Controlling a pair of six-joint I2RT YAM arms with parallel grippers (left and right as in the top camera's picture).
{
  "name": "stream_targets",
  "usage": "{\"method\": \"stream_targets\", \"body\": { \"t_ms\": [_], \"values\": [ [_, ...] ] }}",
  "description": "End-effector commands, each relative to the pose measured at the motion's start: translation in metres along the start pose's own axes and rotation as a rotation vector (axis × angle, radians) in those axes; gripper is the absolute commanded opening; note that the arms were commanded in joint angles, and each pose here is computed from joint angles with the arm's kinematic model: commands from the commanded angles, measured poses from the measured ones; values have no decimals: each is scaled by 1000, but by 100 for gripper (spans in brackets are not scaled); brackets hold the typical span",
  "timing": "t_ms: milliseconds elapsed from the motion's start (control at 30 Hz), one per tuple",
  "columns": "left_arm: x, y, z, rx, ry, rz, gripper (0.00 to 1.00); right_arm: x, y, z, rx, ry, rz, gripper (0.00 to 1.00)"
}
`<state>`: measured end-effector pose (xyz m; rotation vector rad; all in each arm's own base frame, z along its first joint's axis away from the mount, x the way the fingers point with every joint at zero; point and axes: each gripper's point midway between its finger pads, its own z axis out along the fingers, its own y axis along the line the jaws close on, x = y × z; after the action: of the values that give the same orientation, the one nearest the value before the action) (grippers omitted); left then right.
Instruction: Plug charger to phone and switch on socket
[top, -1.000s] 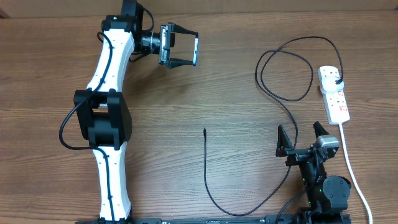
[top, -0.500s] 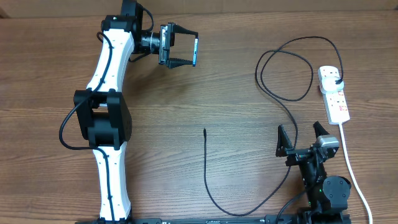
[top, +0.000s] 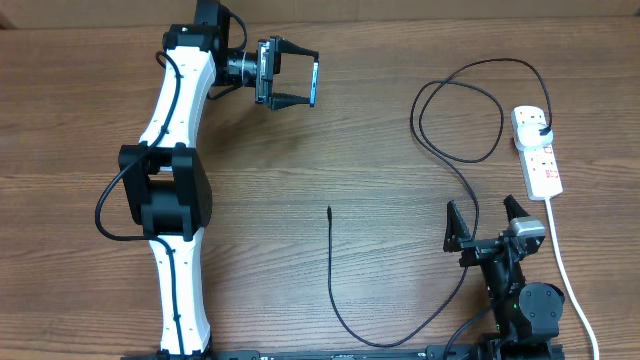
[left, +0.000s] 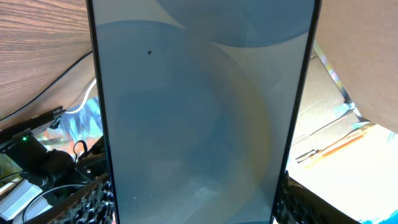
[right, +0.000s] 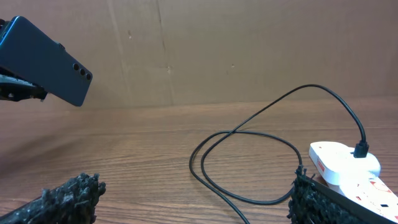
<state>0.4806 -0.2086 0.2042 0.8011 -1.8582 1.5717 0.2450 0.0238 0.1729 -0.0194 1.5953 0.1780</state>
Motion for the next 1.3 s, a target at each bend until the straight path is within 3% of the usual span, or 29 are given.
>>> {"method": "stream_targets", "body": {
  "t_ms": [0, 667, 1033, 1267],
  "values": [
    [13, -11, 2, 16, 33, 83, 4, 2, 0, 0, 3, -2, 7, 100],
    [13, -11, 2, 16, 33, 81, 4, -13, 3, -6, -1, 43, 11, 100],
    [9, -9, 2, 6, 12, 77, 4, -28, 3, 20, 12, 236, 27, 100],
    [9, -9, 2, 5, 13, 73, 4, -30, 26, 60, -123, 397, 67, 100]
  ]
}}
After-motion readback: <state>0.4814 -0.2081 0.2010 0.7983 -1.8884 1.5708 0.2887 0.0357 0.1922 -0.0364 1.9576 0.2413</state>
